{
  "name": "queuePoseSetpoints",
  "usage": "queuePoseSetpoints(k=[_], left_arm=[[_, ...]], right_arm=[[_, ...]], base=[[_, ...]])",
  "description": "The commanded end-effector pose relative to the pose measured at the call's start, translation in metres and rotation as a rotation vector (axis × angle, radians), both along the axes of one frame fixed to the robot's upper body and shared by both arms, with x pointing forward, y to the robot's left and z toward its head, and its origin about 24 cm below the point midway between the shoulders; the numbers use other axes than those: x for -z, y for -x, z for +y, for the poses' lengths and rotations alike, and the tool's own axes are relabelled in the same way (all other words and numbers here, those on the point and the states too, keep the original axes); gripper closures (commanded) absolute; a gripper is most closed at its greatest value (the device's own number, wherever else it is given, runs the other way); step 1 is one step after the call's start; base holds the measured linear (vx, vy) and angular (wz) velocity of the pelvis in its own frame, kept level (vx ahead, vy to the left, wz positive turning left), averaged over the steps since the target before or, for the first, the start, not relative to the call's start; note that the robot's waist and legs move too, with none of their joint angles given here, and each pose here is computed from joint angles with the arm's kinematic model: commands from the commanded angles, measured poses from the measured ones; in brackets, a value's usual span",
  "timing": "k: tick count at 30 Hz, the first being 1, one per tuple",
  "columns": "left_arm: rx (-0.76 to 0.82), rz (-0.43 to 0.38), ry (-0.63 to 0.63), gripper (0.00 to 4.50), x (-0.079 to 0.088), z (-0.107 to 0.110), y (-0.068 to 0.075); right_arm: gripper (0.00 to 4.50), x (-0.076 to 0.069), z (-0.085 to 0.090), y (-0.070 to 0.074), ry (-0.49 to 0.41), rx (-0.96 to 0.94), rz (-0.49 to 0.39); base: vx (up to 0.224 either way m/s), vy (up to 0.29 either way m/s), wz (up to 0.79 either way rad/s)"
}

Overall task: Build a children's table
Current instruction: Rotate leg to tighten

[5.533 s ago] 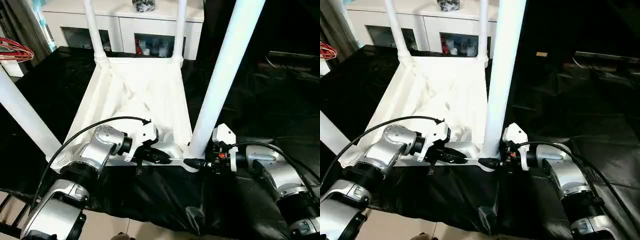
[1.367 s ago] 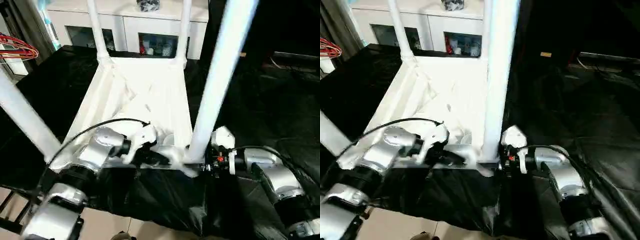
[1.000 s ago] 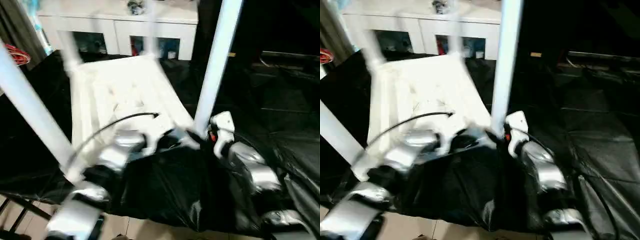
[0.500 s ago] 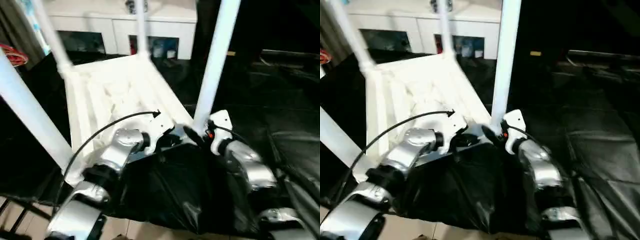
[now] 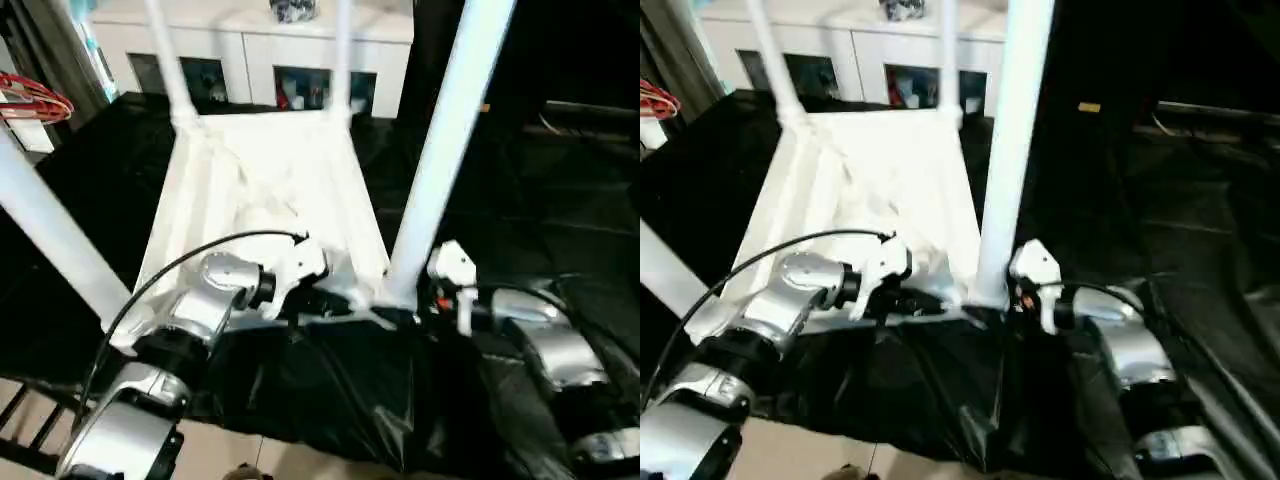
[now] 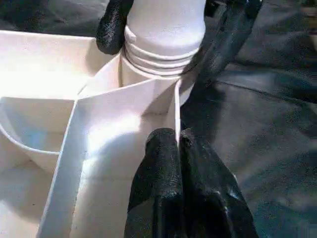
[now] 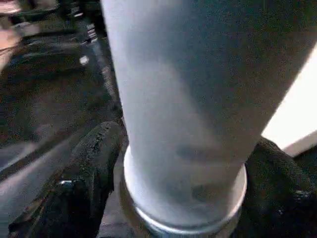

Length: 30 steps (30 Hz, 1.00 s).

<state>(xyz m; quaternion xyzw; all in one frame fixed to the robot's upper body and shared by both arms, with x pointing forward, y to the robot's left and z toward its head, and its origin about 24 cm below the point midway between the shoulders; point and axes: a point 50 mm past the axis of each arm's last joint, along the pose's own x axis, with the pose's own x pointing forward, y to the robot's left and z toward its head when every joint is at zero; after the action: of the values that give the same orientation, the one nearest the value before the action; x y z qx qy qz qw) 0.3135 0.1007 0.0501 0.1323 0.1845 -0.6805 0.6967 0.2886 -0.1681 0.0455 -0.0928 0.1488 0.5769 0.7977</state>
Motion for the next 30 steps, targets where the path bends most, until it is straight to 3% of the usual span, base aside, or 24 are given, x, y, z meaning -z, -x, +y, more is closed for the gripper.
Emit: queuePoseSetpoints(k=[1, 7, 13, 14, 15, 17, 18, 20, 24, 27, 28, 29, 30], left_arm=[[0.085, -0.065, 0.069, 4.5, -0.019, -0.01, -0.001], [0.099, -0.046, 0.06, 4.5, -0.019, -0.006, 0.001], [0.05, -0.066, 0.069, 4.5, -0.017, -0.008, 0.0], [-0.031, -0.097, 0.084, 4.5, -0.017, -0.014, -0.005], [-0.031, -0.097, 0.084, 4.5, -0.017, -0.014, -0.005], [-0.126, -0.127, 0.09, 4.5, -0.017, -0.021, -0.012], [-0.126, -0.127, 0.09, 4.5, -0.017, -0.021, -0.012], [-0.255, -0.156, 0.094, 4.5, -0.018, -0.034, -0.021], [-0.32, -0.167, 0.089, 4.5, -0.018, -0.044, -0.024], [-0.341, -0.164, 0.085, 4.5, -0.015, -0.061, -0.02], [-0.341, -0.164, 0.085, 4.5, -0.015, -0.061, -0.02], [-0.322, -0.16, 0.085, 4.5, -0.014, -0.064, -0.018], [-0.311, -0.158, 0.085, 4.5, -0.013, -0.065, -0.016]], right_arm=[[1.3, 0.003, 0.007, 0.007, -0.011, -0.07, 0.04], [1.71, 0.007, 0.012, 0.012, -0.014, -0.106, 0.069], [1.8, 0.013, 0.019, 0.013, -0.032, -0.076, 0.081], [1.8, 0.017, 0.022, 0.005, -0.03, 0.046, 0.034], [1.8, 0.017, 0.022, 0.005, -0.03, 0.046, 0.034], [1.8, 0.021, 0.025, -0.008, -0.04, 0.225, 0.002], [1.81, 0.021, 0.025, -0.008, -0.04, 0.225, 0.002], [1.81, 0.028, 0.035, -0.021, -0.074, 0.435, 0.025], [1.81, 0.031, 0.048, -0.025, -0.09, 0.496, 0.04], [1.81, 0.029, 0.069, -0.032, -0.089, 0.546, 0.001], [1.81, 0.029, 0.069, -0.032, -0.089, 0.546, 0.001], [1.25, 0.027, 0.074, -0.033, -0.099, 0.53, -0.008], [1.25, 0.026, 0.076, -0.033, -0.108, 0.525, -0.012]], base=[[0.0, 0.0, 0.0], [0.0, 0.0, 0.0], [0.0, 0.0, 0.0], [0.0, 0.0, 0.0], [0.0, 0.0, 0.0], [0.0, 0.0, 0.0], [0.0, 0.0, 0.0], [0.0, 0.0, 0.0], [0.0, 0.0, 0.0], [0.0, 0.0, 0.0], [0.0, 0.0, 0.0], [0.0, 0.0, 0.0], [0.0, 0.0, 0.0]])
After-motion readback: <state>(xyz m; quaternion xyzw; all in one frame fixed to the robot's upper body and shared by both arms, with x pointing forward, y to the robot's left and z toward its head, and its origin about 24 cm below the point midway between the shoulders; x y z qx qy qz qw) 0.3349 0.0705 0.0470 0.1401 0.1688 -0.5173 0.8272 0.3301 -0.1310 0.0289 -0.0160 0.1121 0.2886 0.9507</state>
